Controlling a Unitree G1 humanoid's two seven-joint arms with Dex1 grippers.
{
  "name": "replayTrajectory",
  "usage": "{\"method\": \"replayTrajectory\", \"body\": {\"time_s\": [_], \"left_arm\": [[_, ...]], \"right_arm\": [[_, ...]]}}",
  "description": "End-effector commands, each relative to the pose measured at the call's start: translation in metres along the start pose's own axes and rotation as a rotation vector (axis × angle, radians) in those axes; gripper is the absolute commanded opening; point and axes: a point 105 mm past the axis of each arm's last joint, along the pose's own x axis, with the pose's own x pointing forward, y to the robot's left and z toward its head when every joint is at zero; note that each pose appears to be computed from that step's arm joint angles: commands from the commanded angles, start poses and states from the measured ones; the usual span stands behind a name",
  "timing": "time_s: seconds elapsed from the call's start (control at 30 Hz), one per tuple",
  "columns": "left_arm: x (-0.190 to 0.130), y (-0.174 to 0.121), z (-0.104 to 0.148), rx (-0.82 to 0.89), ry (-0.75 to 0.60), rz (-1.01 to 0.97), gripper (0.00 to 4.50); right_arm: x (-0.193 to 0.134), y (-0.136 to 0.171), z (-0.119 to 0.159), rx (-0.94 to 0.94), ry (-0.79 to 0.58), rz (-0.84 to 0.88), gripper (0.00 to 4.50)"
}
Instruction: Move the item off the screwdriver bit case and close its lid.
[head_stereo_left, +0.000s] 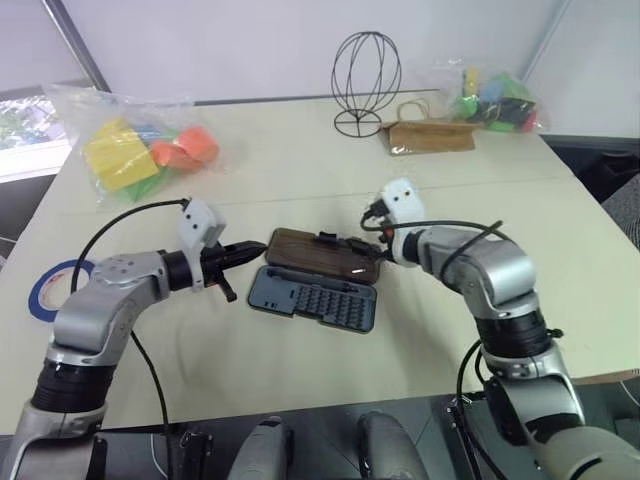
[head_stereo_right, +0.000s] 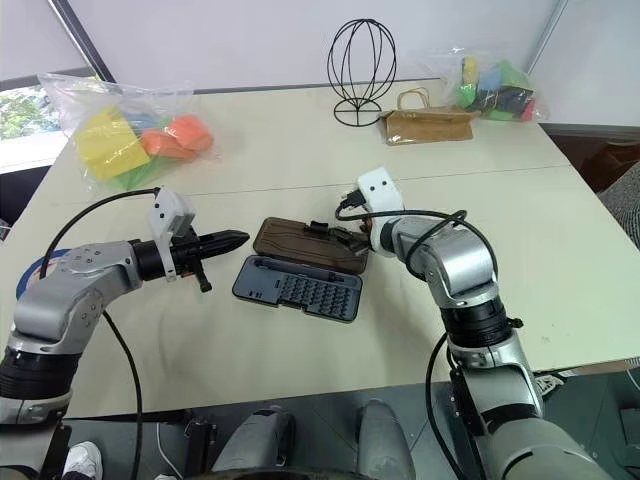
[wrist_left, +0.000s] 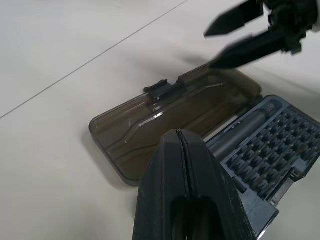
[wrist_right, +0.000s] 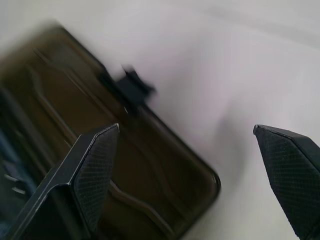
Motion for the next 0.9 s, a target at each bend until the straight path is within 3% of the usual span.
{"method": "replayTrajectory", "body": {"time_s": [0.03,0.27,0.47,0.57,0.8,0.9], "left_arm": [[-0.005,0.001,0.008,0.038,-0.032,0.017,0.00],[-0.006,-0.001,0.003,0.039,-0.028,0.033,0.00],[-0.004,0.000,0.001,0.048,-0.025,0.040,0.00],[-0.004,0.001,0.001,0.056,-0.019,0.041,0.00],[-0.005,0.003,0.002,0.068,-0.018,0.051,0.00],[-0.006,0.003,0.003,0.072,-0.019,0.059,0.00]], "right_arm": [[-0.004,-0.006,0.005,-0.031,0.006,-0.056,4.47],[-0.009,-0.015,-0.012,0.105,0.084,-0.105,4.47],[-0.009,-0.016,-0.021,0.113,0.119,-0.137,4.47],[-0.005,-0.017,-0.024,0.117,0.128,-0.142,3.65],[-0.002,-0.013,-0.024,0.114,0.132,-0.131,0.08],[-0.001,-0.011,-0.024,0.108,0.137,-0.118,0.03]]}}
